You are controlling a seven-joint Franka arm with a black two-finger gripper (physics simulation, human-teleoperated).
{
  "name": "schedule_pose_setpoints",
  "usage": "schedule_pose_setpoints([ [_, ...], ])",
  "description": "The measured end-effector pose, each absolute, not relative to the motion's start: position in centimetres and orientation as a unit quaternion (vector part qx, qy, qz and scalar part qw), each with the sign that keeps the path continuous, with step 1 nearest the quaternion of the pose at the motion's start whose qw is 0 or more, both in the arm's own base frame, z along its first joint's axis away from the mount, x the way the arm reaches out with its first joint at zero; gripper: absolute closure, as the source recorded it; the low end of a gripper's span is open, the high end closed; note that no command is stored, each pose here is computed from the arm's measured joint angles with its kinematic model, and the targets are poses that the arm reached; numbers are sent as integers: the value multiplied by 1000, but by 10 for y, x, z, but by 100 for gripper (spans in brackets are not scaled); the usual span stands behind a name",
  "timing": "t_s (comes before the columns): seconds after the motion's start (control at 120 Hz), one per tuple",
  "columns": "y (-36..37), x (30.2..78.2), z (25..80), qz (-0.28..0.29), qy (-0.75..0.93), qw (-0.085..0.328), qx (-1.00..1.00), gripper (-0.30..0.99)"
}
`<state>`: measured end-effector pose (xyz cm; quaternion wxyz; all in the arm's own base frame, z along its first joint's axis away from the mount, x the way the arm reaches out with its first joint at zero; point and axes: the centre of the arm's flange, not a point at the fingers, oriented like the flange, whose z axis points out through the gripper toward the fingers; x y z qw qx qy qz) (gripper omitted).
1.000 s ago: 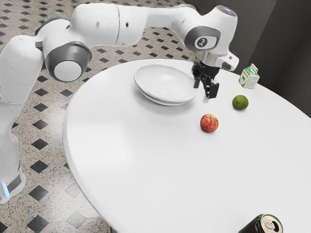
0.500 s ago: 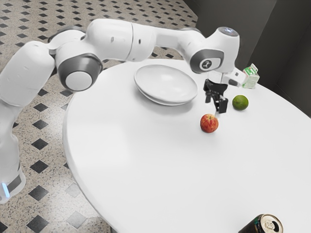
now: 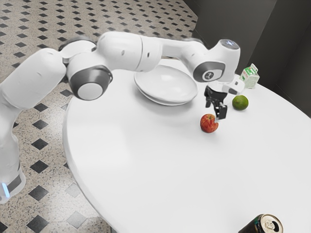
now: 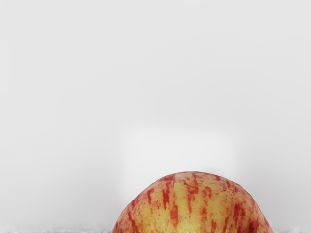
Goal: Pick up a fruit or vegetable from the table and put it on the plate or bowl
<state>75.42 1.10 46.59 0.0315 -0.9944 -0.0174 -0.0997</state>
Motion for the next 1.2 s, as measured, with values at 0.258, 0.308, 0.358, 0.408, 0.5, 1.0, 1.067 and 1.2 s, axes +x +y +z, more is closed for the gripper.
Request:
schedule_pose_setpoints([
  [0.258,15,766,439,-71,-15,25,-997,0],
  [0.308,15,766,435,-66,-15,24,-997,0],
  [0.358,16,766,431,-61,-15,24,-998,0],
  [0.408,16,766,428,-57,-15,25,-998,0],
  [0.5,15,766,423,-52,-14,25,-998,8],
  [1.0,30,734,501,-75,-29,55,-995,71],
  [1.067,37,715,519,-73,-37,53,-995,69],
  [1.2,72,690,565,-91,-65,69,-991,49],
])
